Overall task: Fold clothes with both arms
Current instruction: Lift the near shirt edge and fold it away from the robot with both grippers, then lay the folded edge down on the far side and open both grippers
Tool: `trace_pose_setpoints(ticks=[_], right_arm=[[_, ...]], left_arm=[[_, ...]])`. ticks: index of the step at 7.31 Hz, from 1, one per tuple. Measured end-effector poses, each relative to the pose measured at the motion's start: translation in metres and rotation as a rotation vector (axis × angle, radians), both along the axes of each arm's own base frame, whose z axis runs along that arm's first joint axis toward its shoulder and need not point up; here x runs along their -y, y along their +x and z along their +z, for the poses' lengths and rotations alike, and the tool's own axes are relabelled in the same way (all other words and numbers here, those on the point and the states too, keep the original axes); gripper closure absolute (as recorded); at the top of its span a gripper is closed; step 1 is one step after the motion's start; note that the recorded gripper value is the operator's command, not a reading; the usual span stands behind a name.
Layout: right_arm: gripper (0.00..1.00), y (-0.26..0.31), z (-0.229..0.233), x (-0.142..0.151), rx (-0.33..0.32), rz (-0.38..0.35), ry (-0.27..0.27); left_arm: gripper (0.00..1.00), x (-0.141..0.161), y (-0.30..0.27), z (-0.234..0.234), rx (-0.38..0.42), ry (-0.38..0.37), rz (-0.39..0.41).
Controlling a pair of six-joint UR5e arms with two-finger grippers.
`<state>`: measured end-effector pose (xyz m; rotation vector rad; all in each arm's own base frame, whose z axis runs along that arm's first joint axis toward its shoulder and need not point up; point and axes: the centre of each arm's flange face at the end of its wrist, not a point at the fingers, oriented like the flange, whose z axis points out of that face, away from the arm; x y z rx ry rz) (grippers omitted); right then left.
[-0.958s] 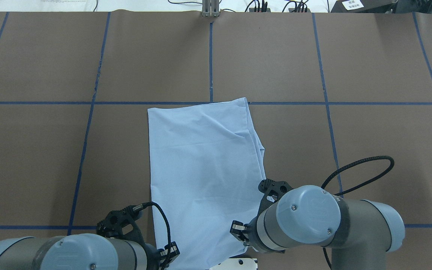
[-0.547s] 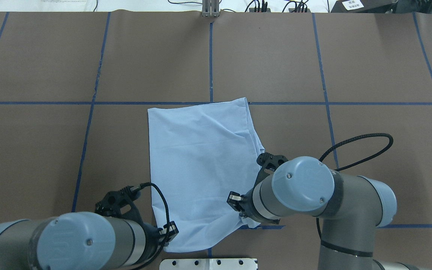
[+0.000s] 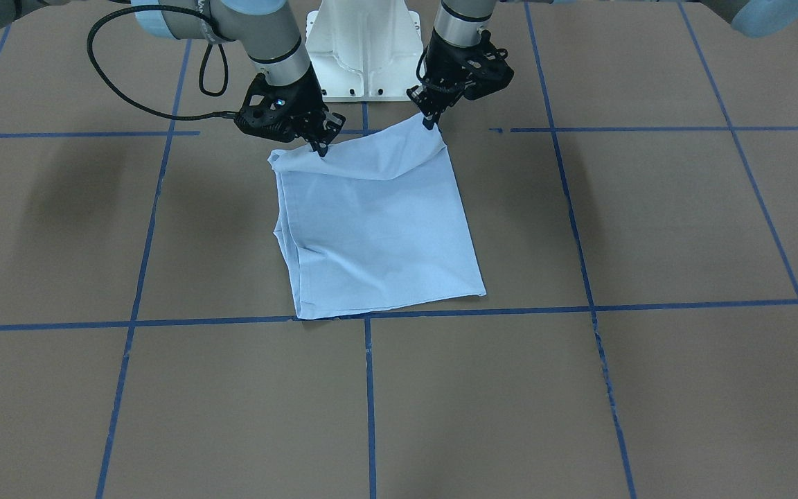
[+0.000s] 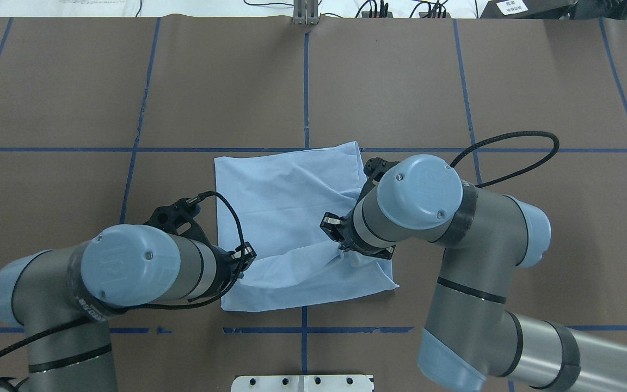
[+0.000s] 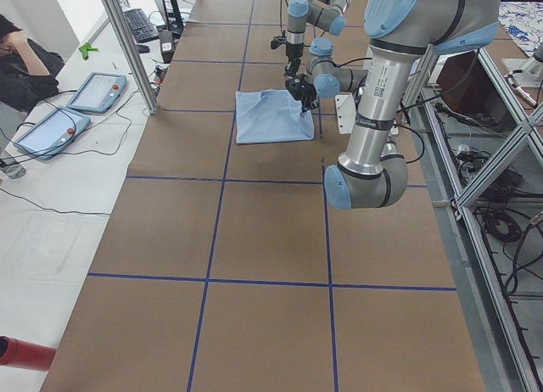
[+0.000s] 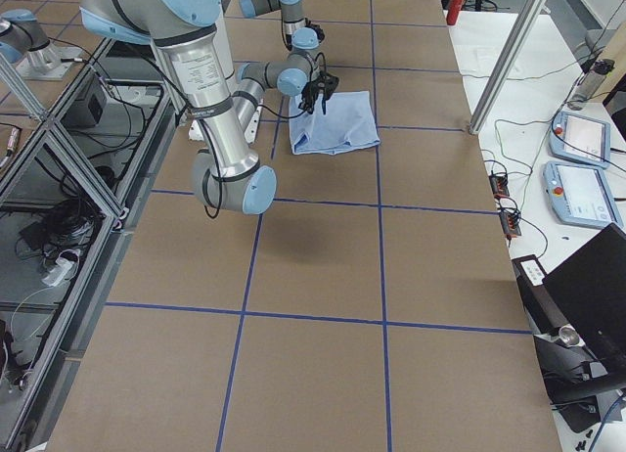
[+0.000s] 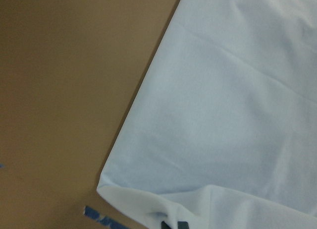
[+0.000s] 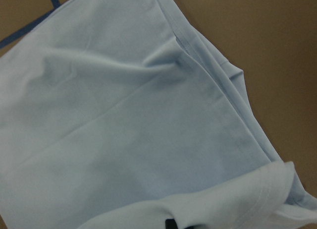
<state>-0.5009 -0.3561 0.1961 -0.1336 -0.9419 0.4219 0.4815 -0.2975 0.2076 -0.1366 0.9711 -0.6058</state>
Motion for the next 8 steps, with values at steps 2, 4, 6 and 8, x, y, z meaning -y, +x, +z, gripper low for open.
trace_pose_setpoints(ticks=[2, 4, 6, 8], right_arm=[[1.00, -0.008, -0.006, 0.050, -0.026, 0.039, -0.004], [0.08, -0.033, -0.010, 0.125, -0.060, 0.053, -0.014], [0.00, -0.052, 0.009, 0.207, -0.062, 0.088, -0.008], [0.00, -0.037, 0.023, 0.248, -0.051, 0.085, 0.020]], left_arm=[[1.00, 0.050, -0.001, 0.006, -0.005, -0.003, -0.038], [0.14, 0.127, 0.012, 0.027, 0.025, 0.023, -0.096], [0.00, 0.220, 0.012, 0.066, 0.065, 0.087, -0.151], [0.00, 0.272, 0.003, 0.080, 0.093, 0.159, -0.157]])
